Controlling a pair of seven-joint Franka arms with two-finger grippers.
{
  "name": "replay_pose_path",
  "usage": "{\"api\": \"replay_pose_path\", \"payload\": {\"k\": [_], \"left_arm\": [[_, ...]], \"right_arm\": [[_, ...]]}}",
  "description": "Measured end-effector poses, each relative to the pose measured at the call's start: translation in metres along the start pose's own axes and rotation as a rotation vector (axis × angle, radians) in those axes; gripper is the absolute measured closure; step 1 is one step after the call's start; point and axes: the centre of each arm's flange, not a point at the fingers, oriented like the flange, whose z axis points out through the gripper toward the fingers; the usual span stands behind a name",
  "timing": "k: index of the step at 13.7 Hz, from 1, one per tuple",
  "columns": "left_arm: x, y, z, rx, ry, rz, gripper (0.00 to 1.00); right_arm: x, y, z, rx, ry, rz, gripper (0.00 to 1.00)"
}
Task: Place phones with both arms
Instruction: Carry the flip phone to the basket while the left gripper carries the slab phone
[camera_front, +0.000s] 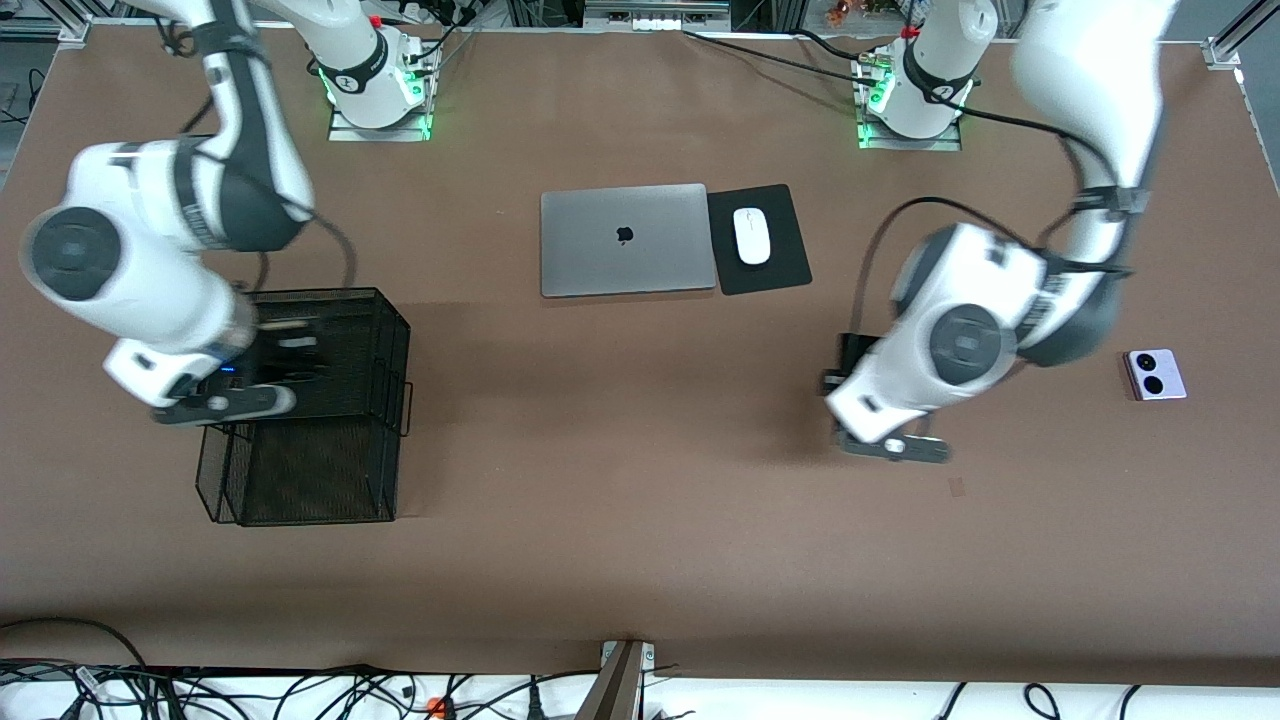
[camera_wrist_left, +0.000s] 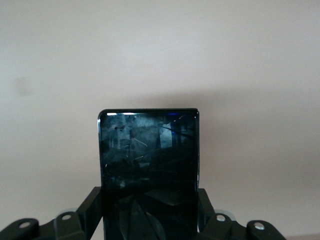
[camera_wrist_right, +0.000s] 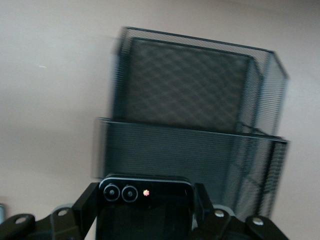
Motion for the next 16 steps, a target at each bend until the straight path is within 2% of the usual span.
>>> {"api": "replay_pose_path", "payload": {"k": [2,5,8,12,13,15,16], "left_arm": [[-0.006,0.058,0.02,-0.029,0.05,-0.027,0.22],[-0.023,0.127,0.056,-0.063,0.072,-0.117,0.22],[-0.041,0.183,0.09,-0.116,0.103,-0.203,0.22],[-0.059,0.229,0.138,-0.177,0.117,-0.274,0.22],[-0.063,0.234,0.147,-0.176,0.11,-0.282,0.22],[-0.066,0.237,0.155,-0.173,0.101,-0.285,0.22],[-0.065,0.237,0.156,-0.171,0.1,-0.286,0.22]], "right_arm": [[-0.021,0.047,0.032,0.003,0.023,-0.006,0.2],[-0.041,0.083,0.073,0.036,0.038,-0.016,0.2],[-0.043,0.091,0.101,0.059,0.038,-0.016,0.2],[-0.038,0.091,0.112,0.05,0.038,-0.015,0.2],[-0.037,0.091,0.112,0.053,0.04,-0.011,0.18],[-0.032,0.091,0.107,0.053,0.054,-0.009,0.01],[-0.029,0.091,0.102,0.052,0.063,-0.01,0.01]]}}
